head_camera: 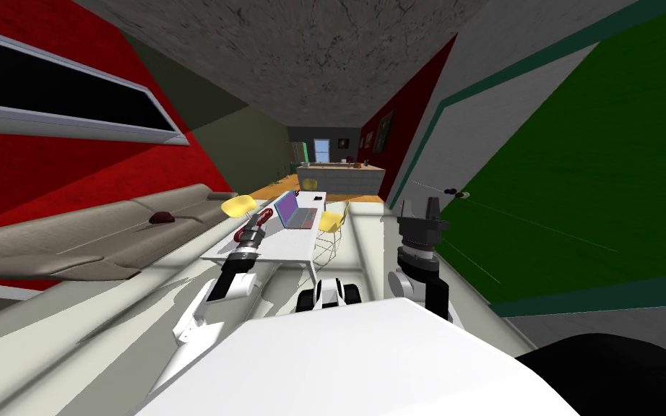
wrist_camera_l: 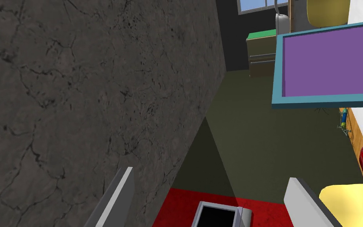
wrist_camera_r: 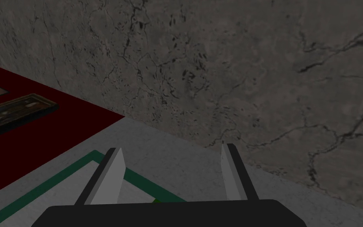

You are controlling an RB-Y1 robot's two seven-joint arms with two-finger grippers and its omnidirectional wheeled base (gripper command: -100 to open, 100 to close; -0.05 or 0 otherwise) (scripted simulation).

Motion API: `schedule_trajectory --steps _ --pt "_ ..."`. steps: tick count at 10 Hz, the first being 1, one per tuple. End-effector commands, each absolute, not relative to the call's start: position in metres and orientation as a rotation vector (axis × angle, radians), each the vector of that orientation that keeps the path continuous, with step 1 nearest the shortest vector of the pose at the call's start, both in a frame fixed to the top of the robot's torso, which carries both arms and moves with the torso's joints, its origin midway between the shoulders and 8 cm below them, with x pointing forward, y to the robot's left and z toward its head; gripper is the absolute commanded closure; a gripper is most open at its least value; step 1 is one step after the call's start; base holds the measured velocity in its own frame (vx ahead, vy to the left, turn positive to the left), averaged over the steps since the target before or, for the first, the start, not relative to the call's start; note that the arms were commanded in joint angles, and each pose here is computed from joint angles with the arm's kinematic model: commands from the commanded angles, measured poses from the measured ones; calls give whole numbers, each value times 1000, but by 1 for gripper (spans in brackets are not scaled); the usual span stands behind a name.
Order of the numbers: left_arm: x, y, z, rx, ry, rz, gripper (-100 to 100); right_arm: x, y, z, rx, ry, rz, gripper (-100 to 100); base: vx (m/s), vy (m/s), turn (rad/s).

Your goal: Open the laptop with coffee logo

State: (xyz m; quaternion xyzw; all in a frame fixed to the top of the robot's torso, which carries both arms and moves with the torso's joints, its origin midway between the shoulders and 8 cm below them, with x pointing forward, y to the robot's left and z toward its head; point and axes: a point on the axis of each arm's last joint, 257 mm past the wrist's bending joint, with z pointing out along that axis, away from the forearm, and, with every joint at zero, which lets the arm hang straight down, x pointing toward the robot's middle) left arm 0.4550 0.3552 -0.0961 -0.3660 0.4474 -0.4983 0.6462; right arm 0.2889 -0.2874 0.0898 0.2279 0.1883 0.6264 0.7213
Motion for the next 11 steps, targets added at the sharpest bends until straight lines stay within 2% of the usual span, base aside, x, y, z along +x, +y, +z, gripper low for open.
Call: schedule_trajectory --steps 1,10,11 --pt "467 375 -112 -854 1065 -1072 -100 289 -287 90 503 416 1384 0 -19 45 -218" --pt "501 474 -158 -913 1204 -802 -100 289 -287 90 503 416 1384 0 -28 46 -241" --pt "501 476 -162 -920 1207 -797 -100 289 -287 90 504 416 1384 0 -26 33 -67"
